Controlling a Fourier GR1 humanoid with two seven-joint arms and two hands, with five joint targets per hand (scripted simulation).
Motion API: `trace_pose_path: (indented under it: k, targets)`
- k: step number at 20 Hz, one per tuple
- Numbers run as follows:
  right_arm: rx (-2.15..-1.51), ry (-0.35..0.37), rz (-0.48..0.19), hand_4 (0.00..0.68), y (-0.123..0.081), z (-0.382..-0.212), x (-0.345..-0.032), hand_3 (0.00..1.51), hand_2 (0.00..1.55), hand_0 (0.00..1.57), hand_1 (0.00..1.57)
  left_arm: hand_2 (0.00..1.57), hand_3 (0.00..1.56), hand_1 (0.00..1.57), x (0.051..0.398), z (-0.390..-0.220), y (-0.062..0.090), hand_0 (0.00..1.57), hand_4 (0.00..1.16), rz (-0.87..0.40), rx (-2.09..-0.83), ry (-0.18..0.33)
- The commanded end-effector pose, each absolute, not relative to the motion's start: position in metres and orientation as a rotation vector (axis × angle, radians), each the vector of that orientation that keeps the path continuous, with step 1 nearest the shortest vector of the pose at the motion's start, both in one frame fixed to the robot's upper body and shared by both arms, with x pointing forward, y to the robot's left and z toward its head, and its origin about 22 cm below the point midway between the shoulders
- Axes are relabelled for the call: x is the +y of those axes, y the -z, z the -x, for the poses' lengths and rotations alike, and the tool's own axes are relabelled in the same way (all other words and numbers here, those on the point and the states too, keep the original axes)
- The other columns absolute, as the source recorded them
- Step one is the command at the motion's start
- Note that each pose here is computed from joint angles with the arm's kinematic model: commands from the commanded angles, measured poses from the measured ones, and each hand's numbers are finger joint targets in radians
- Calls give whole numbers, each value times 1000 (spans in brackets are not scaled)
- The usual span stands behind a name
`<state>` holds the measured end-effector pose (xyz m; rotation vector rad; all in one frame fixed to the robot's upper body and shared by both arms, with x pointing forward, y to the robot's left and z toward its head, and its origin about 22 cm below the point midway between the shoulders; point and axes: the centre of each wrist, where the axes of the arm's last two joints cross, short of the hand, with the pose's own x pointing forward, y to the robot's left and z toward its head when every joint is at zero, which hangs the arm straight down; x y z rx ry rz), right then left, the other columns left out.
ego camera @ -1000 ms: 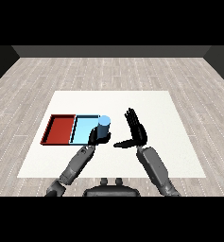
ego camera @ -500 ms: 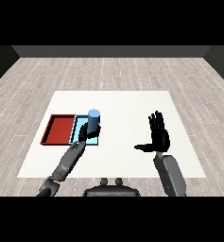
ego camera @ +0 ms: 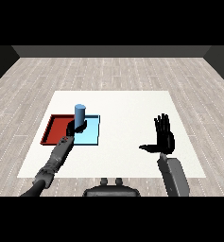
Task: Pick the blue can and put it in the blue box
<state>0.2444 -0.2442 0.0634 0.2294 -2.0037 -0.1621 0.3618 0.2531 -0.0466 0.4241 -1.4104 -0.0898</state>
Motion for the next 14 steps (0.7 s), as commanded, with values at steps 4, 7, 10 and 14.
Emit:
trace_pose_path:
  k: [4,7,10,14]
  targets:
    - [-1956,189,-218,0,-57,-269,-237,0,0,0,0,1548,1401,1571,284,-371,52,1571,991,-568,-1181,133]
    - [-1931,223,-200,0,-20,-260,-252,0,0,0,0,1484,1382,1548,276,-372,56,1548,971,-578,-1091,155]
    - [-1930,211,-214,0,-34,-273,-243,0,0,0,0,1467,1188,1571,266,-379,52,1571,938,-613,-1036,197]
    - [-1922,224,-218,0,-44,-280,-253,0,0,0,0,1409,881,1482,253,-355,85,1482,869,-561,-956,279]
